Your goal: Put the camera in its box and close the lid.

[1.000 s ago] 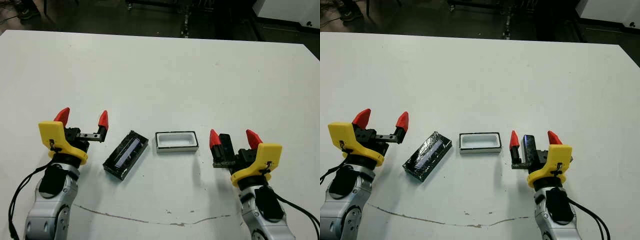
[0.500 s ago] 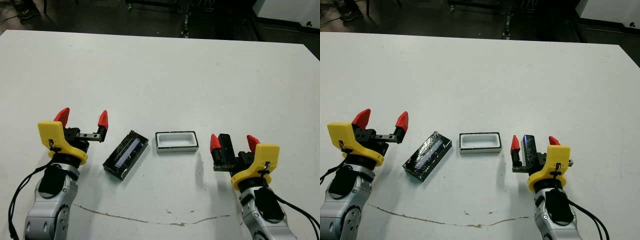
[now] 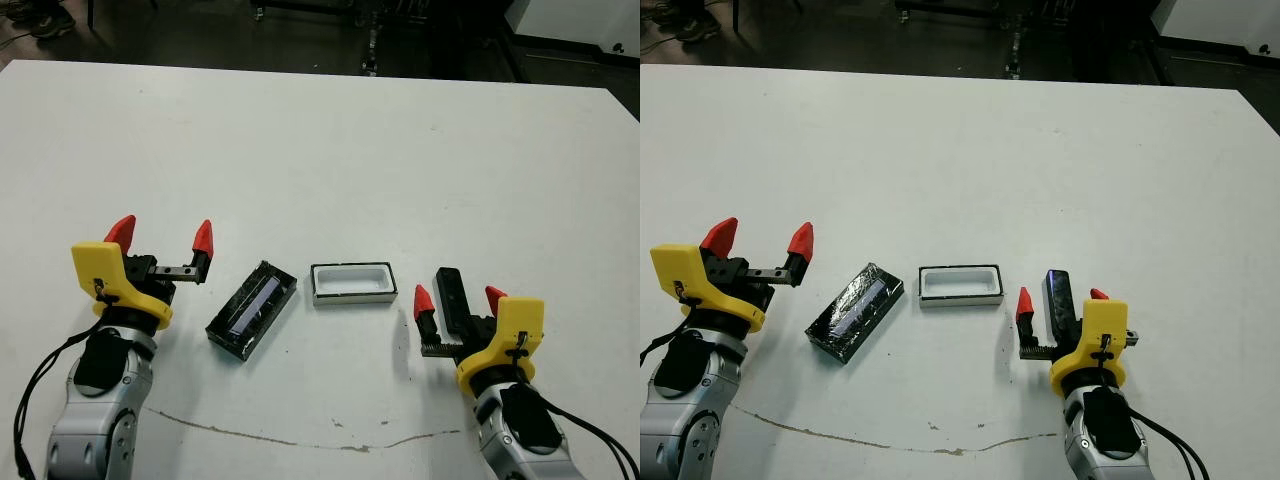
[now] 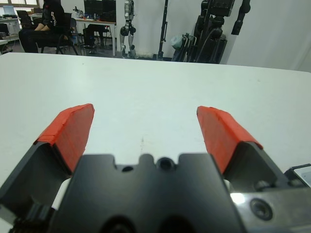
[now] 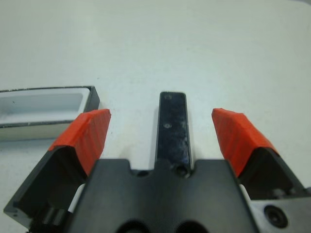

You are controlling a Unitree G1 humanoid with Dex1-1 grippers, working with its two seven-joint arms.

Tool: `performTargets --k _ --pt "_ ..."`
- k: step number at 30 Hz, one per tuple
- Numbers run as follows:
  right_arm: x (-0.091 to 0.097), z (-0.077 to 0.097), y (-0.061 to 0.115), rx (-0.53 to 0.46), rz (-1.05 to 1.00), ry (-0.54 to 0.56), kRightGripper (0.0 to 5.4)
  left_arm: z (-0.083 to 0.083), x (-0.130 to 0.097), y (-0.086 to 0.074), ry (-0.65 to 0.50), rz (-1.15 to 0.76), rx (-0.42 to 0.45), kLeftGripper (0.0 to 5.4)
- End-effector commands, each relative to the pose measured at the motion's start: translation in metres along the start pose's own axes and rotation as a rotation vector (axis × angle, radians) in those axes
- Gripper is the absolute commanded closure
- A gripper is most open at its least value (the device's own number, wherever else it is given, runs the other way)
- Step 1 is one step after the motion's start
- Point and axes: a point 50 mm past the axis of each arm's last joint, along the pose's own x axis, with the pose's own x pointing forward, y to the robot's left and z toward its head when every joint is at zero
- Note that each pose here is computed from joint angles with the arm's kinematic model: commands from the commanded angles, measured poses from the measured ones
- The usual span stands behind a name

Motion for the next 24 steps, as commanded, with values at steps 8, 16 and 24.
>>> performTargets --k 8,16,24 --pt "-0.006 -0.009 0.001 0.017 -0.042 0.087 1.14 -0.001 -0.001 0.002 0.013 -0.001 0.012 0.00" --pt "-0.010 -0.014 0.002 0.071 -0.068 0.136 2.49 -0.001 -0.001 0.002 0.015 -0.003 0.022 0.00" --pt "-0.012 -0.016 0.003 0.118 -0.082 0.144 3.76 0.000 -0.001 0.001 0.016 -0.006 0.008 0.00"
